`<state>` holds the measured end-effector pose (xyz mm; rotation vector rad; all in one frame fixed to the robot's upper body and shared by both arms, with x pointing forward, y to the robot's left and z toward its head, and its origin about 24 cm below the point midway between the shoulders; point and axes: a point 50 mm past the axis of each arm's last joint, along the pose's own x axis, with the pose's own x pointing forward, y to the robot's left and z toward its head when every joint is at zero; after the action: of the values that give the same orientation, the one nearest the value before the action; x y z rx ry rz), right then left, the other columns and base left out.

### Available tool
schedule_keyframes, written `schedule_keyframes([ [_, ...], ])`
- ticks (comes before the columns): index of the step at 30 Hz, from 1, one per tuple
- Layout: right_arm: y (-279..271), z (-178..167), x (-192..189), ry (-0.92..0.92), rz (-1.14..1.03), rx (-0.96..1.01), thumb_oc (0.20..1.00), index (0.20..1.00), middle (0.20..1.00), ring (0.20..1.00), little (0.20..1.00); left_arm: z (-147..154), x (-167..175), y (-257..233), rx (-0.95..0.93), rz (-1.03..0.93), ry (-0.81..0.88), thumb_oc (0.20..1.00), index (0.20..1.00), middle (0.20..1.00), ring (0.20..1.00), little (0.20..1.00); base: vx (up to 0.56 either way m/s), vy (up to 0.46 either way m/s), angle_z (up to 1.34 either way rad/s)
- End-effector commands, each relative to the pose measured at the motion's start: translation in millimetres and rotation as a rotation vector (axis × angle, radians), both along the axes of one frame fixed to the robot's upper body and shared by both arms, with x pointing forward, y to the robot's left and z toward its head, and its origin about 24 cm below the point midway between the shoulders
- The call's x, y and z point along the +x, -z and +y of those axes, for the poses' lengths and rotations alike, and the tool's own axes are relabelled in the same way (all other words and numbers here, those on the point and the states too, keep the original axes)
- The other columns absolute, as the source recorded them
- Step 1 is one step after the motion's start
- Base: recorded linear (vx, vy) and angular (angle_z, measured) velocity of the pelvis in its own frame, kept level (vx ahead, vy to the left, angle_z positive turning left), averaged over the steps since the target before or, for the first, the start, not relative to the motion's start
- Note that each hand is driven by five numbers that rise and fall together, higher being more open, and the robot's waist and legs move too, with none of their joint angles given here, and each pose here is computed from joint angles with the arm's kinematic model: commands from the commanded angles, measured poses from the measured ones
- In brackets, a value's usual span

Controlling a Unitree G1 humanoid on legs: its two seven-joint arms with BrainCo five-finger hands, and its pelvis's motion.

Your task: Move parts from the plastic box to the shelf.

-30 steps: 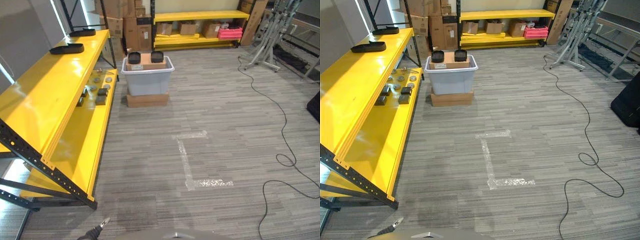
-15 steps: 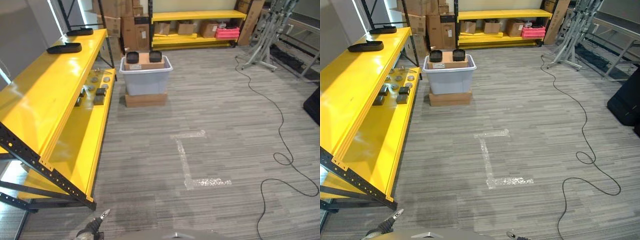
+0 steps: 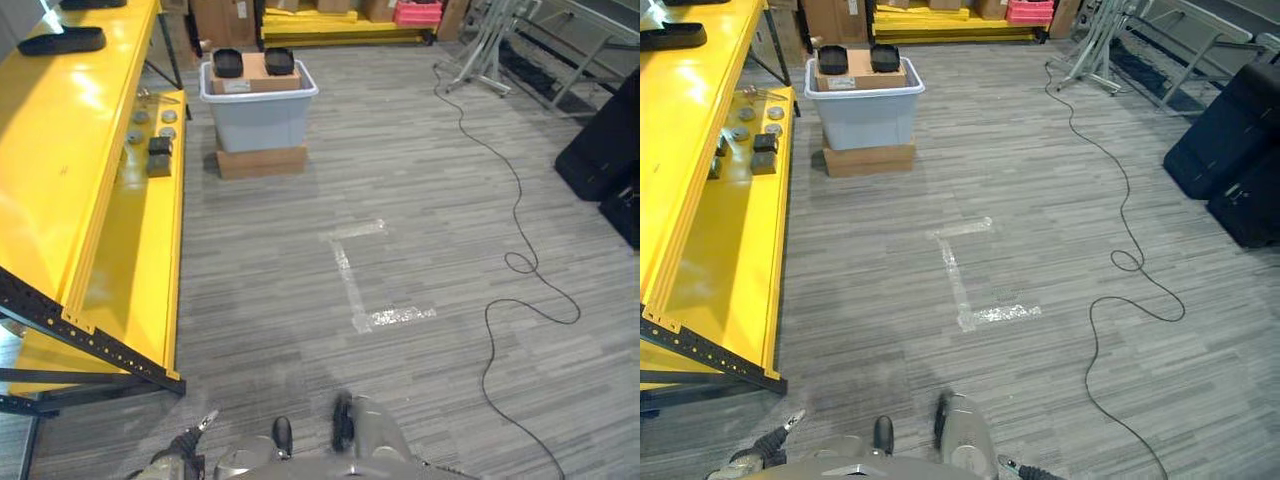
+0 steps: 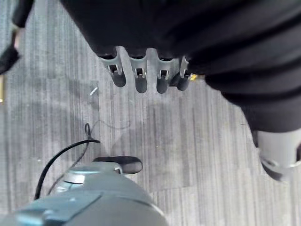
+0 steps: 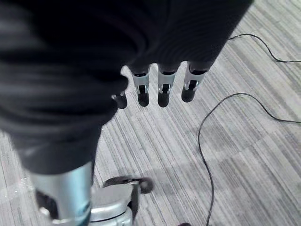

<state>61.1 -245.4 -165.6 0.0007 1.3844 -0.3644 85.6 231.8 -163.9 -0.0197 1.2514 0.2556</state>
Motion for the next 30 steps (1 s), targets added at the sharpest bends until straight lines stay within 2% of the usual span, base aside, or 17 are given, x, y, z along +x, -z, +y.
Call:
schedule_keyframes([
  [1,-1.4,-9.2,-6.6,-0.025,0.011,-0.007,1.000,1.000,1.000,1.000,1.000,4.3,-4.6,-0.1,0.003,-0.003,-0.009,1.000,1.000,1.000,1.000,1.000,0.36,-0.116,0.16],
  [7,-0.1,-9.0,-15.7,0.001,0.027,-0.008,1.000,1.000,1.000,1.000,1.000,-1.2,-12.5,2.4,-0.001,0.006,0.041,1.000,1.000,1.000,1.000,1.000,0.47,-0.184,0.15],
  [11,-0.9,-11.5,-14.4,-0.009,0.034,-0.022,1.000,1.000,1.000,1.000,1.000,-2.8,-14.7,3.2,-0.012,0.011,0.010,1.000,1.000,1.000,1.000,1.000,0.43,-0.186,0.27],
  [16,-4.0,-17.4,-3.9,-0.045,0.022,-0.048,1.000,1.000,1.000,1.000,1.000,-6.9,-6.7,2.5,-0.047,-0.045,-0.093,1.000,1.000,1.000,1.000,1.000,0.45,-0.245,0.13],
  [21,-8.1,-31.2,-8.7,0.003,0.029,-0.092,1.000,1.000,1.000,1.000,1.000,-11.5,22.3,-3.4,-0.080,-0.129,-0.161,1.000,1.000,1.000,1.000,1.000,0.30,-0.237,0.19],
  [30,-7.1,-31.7,-20.3,-0.111,0.074,-0.082,1.000,1.000,1.000,1.000,1.000,12.3,0.5,-3.4,-0.045,-0.105,-0.315,1.000,1.000,1.000,1.000,1.000,0.53,0.071,-0.36],
])
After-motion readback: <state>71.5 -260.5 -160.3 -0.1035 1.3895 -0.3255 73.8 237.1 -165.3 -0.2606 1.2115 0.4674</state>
